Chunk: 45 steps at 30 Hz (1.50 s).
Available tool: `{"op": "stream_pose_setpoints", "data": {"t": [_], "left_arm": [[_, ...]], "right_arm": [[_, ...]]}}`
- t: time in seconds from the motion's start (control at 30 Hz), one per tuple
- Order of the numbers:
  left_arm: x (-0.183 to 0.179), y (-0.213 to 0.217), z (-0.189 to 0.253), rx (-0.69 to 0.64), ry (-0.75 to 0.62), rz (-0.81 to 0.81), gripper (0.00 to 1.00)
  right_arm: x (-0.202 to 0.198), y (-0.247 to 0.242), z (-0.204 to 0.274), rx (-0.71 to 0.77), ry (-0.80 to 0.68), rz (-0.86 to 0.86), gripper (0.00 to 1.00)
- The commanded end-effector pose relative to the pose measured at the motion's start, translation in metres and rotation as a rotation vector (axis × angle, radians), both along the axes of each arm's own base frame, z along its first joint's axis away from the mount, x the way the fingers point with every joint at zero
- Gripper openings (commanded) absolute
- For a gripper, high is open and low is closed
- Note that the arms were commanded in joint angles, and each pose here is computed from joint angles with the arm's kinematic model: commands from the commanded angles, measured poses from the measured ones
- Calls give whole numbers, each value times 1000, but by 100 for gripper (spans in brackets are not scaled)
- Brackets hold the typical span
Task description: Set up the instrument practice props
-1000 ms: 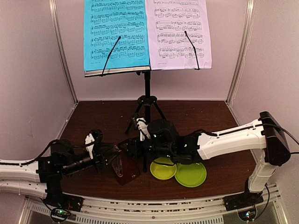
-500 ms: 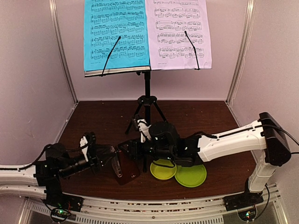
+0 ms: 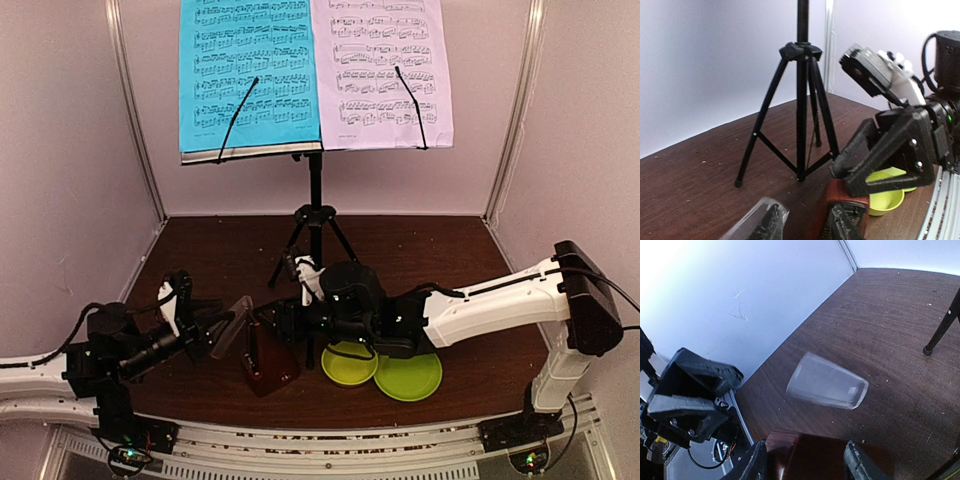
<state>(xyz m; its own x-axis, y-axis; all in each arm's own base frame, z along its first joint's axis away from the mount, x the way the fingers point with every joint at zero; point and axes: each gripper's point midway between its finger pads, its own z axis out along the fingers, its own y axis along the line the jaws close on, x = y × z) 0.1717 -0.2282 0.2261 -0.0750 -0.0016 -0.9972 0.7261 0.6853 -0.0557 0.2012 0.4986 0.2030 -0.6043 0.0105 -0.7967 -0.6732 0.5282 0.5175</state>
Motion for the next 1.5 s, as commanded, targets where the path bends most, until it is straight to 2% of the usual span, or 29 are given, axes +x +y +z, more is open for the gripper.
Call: {"op": "stream_pose_setpoints", "data": {"t": [0.0,0.2,0.4,0.8,0.9,1.07,1.2,1.33,1.47], "left_arm": [[25,23,24,36,23,191,9],[58,43,8,101,133,333,11],[81,62,-8,77,248,415,36],[117,104,-10,76,381,561,57],[135,121,-10,73,416,625,66],[184,159,-6,11,491,734,72],[238,186,-20,73,602,804,78],[295,220,-39,103,741,856,80],[349,245,-52,86,785,862,82]], "right_arm": [[-9,-38,-101,-338,92,-7,52],[-8,-36,-98,-332,89,-4,52],[-7,-36,-93,-328,79,-9,52],[-7,-30,-79,-297,68,5,55],[-7,-28,-77,-293,64,8,55],[-7,-23,-72,-281,64,17,56],[-7,-21,-67,-271,59,22,56],[-8,-19,-59,-257,54,26,57],[-8,-16,-50,-243,45,26,57]]}}
